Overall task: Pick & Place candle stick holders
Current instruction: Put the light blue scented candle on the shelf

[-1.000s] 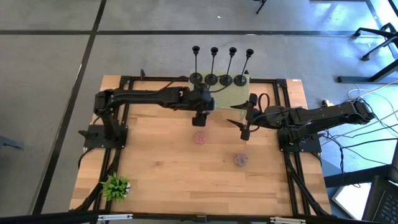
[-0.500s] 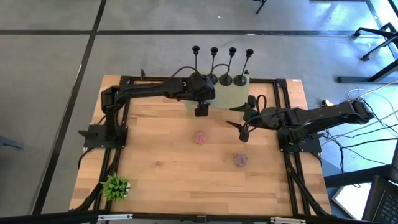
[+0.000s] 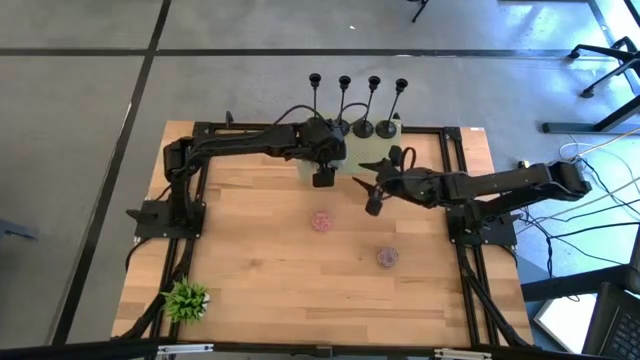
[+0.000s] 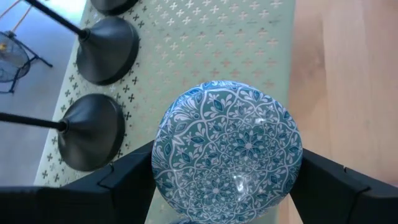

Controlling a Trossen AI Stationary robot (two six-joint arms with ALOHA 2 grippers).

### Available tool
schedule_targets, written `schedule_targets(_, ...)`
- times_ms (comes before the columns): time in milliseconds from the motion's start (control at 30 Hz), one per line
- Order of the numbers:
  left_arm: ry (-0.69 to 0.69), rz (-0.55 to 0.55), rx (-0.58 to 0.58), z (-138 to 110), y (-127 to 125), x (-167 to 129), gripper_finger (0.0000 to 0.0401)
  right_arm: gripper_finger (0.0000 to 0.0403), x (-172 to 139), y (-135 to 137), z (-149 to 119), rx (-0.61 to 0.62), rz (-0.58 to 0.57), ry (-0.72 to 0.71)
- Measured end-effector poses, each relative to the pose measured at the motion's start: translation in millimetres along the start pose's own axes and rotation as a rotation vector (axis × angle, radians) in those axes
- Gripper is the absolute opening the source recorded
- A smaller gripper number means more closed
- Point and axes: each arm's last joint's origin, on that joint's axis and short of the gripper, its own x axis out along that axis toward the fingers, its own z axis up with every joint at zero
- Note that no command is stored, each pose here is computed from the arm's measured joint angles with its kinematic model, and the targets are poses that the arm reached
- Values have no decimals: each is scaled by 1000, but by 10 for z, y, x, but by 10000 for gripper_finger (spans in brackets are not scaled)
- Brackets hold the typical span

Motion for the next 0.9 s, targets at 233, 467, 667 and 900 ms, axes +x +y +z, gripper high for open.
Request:
schedule_targets(233,0,1,6,-1,3,0,306,81,205,-150,-20,94,-88,-30)
schedule_targets(467,2,-3,6,-7,-7,85,306,38,476,-263,-152,117,-157,-10)
schedule_targets(667,2,0,25,-7,-12,127,307,38,638,-311,-213,126,-124,-38)
schedule_targets(900,0,10,28,-9,10,140,307,38,760,-346,-306,125,-86,-25)
